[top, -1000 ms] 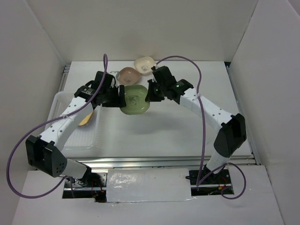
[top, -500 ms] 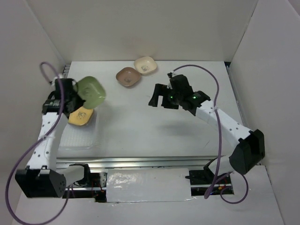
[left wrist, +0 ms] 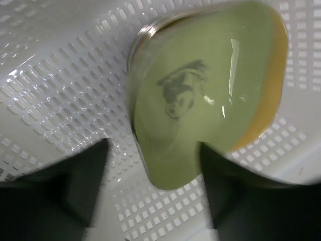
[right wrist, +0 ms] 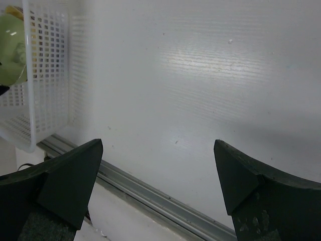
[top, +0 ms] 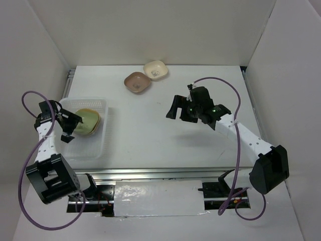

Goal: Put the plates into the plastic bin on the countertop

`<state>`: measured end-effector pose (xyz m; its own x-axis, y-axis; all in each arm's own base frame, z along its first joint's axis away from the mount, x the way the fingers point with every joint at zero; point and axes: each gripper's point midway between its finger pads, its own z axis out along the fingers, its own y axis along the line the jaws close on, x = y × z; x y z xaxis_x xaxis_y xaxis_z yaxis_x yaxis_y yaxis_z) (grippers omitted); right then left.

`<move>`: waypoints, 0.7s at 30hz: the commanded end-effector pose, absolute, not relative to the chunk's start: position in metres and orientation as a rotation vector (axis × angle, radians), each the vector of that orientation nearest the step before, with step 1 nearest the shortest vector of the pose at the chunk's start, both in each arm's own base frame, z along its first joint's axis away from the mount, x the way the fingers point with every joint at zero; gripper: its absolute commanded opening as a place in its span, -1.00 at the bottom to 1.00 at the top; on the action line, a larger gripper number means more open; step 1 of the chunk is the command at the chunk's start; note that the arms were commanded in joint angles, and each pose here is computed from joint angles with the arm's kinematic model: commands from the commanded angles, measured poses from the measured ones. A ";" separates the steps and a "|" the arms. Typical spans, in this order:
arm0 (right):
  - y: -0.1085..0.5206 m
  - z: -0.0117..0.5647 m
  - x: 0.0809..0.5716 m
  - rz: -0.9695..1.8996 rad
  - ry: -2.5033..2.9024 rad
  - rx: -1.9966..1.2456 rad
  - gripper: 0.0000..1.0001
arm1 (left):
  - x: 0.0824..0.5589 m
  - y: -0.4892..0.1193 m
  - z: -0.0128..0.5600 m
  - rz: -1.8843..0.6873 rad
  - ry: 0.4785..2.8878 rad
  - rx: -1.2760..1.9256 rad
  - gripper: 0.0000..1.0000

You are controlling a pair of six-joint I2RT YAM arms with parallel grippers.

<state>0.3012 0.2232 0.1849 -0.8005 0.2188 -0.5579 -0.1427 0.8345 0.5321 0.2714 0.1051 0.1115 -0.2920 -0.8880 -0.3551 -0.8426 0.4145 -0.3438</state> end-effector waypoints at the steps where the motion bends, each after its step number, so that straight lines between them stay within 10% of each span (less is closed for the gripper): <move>1: 0.221 0.215 0.307 0.787 2.277 0.034 1.00 | 0.288 0.099 0.150 -0.253 2.051 -1.411 0.98; 10: 0.215 0.211 0.316 0.796 2.261 0.077 1.00 | 0.293 0.065 0.278 -0.326 1.831 -1.039 0.99; 21: 0.207 0.201 0.312 0.813 2.241 0.155 1.00 | 0.420 -0.104 0.273 -0.567 2.100 -0.607 0.98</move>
